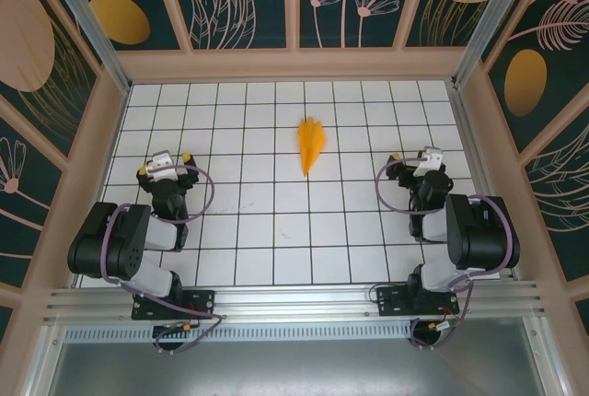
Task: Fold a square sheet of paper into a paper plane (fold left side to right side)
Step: Reset both arms
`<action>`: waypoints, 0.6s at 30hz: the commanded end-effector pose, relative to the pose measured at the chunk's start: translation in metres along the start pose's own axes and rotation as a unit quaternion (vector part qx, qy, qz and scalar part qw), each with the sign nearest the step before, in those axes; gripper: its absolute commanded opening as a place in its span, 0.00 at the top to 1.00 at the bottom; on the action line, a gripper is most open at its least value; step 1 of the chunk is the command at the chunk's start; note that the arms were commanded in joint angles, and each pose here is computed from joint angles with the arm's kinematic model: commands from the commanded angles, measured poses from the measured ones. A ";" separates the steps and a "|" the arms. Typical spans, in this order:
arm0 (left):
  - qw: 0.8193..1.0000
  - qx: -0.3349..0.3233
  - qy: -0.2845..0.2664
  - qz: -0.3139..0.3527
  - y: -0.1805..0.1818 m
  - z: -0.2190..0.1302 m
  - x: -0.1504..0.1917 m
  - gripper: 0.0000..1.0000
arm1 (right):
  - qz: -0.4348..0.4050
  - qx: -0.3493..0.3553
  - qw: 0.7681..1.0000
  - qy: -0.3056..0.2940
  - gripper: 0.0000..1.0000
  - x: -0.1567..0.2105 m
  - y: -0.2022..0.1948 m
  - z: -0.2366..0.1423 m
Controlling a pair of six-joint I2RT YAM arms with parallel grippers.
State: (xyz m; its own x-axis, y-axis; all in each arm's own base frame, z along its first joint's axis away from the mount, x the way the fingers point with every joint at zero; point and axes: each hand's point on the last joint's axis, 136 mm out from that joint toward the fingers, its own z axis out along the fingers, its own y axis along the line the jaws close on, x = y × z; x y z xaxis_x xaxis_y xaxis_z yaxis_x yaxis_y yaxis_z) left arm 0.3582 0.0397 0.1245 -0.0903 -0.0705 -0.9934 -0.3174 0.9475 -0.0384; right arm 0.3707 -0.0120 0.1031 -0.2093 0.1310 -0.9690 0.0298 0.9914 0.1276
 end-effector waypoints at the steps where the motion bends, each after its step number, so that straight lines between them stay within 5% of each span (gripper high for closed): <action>1: 0.999 0.014 -0.022 -0.022 -0.003 0.006 -0.016 0.01 | -0.006 -0.009 0.999 -0.033 0.01 -0.018 0.005 0.002; 18: 0.999 0.014 -0.025 -0.022 -0.002 0.004 -0.016 0.02 | -0.010 -0.006 0.999 -0.030 0.01 -0.017 0.007 0.003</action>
State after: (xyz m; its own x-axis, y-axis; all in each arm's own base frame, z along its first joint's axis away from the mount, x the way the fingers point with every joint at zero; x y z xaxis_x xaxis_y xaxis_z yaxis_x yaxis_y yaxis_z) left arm 0.3615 0.0385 0.1270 -0.0828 -0.0773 -0.9936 -0.2944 0.9544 -0.0498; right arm 0.3710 -0.0082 0.1033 -0.2095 0.1276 -0.9694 0.0234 0.9918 0.1255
